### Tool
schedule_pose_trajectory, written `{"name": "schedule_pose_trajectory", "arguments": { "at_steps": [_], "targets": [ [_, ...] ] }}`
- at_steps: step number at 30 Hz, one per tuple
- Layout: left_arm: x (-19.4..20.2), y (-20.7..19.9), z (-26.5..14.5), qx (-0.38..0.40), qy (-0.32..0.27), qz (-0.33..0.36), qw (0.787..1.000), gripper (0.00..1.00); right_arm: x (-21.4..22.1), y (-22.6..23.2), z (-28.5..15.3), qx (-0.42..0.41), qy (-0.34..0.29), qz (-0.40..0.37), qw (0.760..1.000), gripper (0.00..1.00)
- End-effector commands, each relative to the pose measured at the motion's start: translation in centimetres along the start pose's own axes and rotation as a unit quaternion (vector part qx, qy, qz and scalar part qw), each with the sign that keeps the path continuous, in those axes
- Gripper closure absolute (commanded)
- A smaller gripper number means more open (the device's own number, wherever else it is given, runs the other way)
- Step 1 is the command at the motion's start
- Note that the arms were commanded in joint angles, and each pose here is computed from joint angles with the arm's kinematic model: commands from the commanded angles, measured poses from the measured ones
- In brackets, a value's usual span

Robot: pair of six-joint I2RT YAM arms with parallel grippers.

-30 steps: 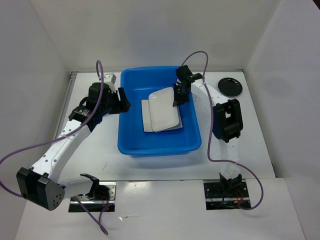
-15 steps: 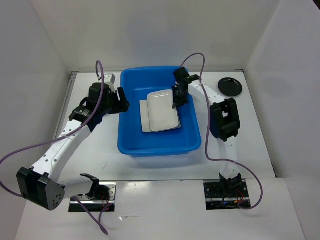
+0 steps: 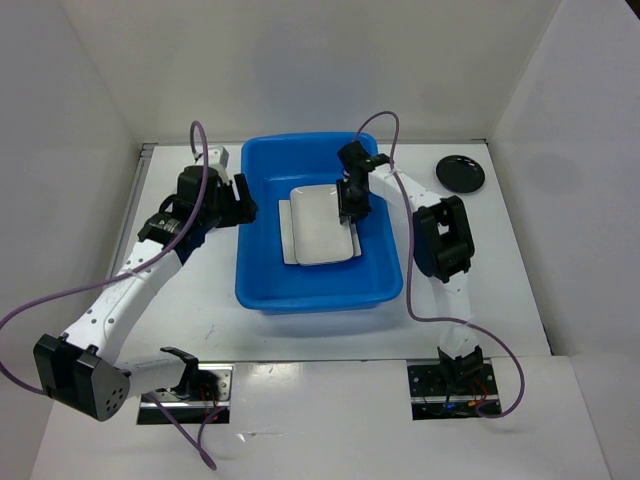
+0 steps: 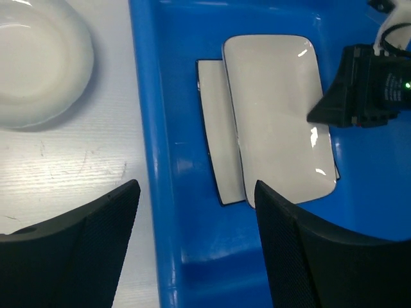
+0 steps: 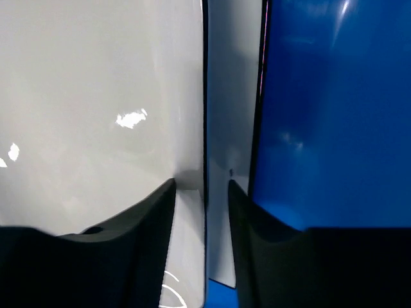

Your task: Place the mixed dishes into the plastic bin

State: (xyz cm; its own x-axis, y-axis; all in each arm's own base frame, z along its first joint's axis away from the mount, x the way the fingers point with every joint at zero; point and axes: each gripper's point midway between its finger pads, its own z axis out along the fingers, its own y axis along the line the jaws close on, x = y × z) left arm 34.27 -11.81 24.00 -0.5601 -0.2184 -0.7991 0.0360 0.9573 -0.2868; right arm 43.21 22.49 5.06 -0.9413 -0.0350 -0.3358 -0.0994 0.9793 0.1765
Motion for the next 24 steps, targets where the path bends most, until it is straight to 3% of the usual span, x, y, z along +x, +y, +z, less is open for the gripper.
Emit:
{"name": "schedule_pose_trajectory", "arguments": {
  "at_steps": [1, 4, 10, 16, 20, 24],
  "targets": [
    [-0.8, 1.6, 0.9, -0.027, -0.022, -0.007, 0.999, 0.2, 1.2, -1.2, -1.3, 0.047, 0.023, -0.02, 0.998, 0.54],
    [-2.2, 5.2, 2.2, -0.067, -0.03, -0.045, 0.996, 0.07, -1.8, -0.3, -5.8, 0.04, -0.036, -0.024, 0.998, 0.44],
    [-4.3, 13.8, 4.4, -0.158, -0.053, -0.129, 0.977, 0.06, -3.8, 0.5, -14.3, 0.014, -0.124, -0.032, 0.992, 0.36],
    [-2.0, 20.7, 7.3, -0.198, -0.032, -0.2, 0.959, 0.15, -2.9, 0.4, -20.5, -0.032, -0.184, -0.031, 0.982, 0.33],
    [-1.5, 22.9, 8.8, -0.209, -0.037, -0.209, 0.955, 0.22, -2.4, -1.8, -23.2, -0.038, -0.216, -0.01, 0.976, 0.3],
    [1.5, 25.7, 10.6, -0.237, 0.005, -0.234, 0.943, 0.24, -1.6, -3.5, -24.7, -0.036, -0.234, 0.006, 0.972, 0.28]
  ]
}}
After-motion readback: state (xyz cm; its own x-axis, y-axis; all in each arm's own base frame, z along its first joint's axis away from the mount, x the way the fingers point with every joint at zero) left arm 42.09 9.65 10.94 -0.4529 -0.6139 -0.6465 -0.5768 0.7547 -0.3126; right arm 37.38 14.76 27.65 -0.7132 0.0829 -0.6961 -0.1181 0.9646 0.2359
